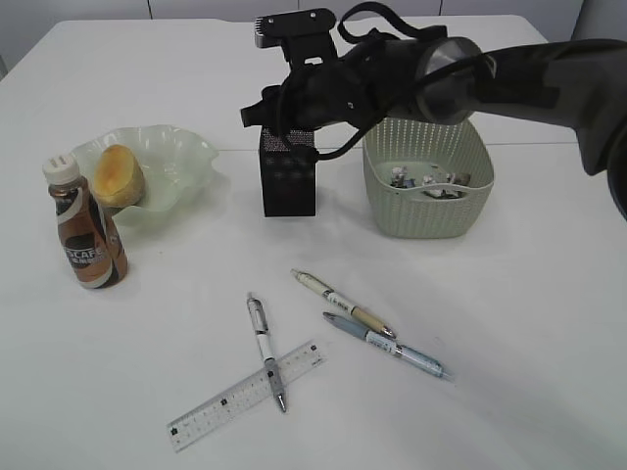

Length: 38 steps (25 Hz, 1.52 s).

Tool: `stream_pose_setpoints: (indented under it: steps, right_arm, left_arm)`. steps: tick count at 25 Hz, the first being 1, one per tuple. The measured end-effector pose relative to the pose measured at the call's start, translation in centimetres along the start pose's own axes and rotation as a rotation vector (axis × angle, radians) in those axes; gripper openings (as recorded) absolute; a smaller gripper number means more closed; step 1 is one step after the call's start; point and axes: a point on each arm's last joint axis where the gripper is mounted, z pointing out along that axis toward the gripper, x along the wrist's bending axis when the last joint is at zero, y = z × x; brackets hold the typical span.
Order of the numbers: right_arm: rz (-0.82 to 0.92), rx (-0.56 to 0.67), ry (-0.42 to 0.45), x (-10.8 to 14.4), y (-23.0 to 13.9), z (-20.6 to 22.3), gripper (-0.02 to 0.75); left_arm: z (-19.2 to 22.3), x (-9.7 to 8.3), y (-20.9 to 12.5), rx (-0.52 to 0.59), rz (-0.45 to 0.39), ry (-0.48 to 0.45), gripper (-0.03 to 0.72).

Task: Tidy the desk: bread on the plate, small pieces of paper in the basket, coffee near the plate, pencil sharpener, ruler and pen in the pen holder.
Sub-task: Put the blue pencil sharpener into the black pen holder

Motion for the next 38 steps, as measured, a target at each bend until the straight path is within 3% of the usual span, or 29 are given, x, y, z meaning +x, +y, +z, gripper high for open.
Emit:
stream_pose_setpoints:
  steps: [30, 38]
  right_arm:
    - [0.138, 0.048, 0.018, 0.3, -1.8, 1.3, 0.417]
    - [0.147, 0.082, -0.028, -0.2, 1.1, -1.2, 0.417]
  left_arm:
    - [0.0, 0.0, 0.0, -0.004, 0.0, 0.0, 0.434]
    - [0.0, 0.0, 0.0, -0.004, 0.0, 0.0, 0.434]
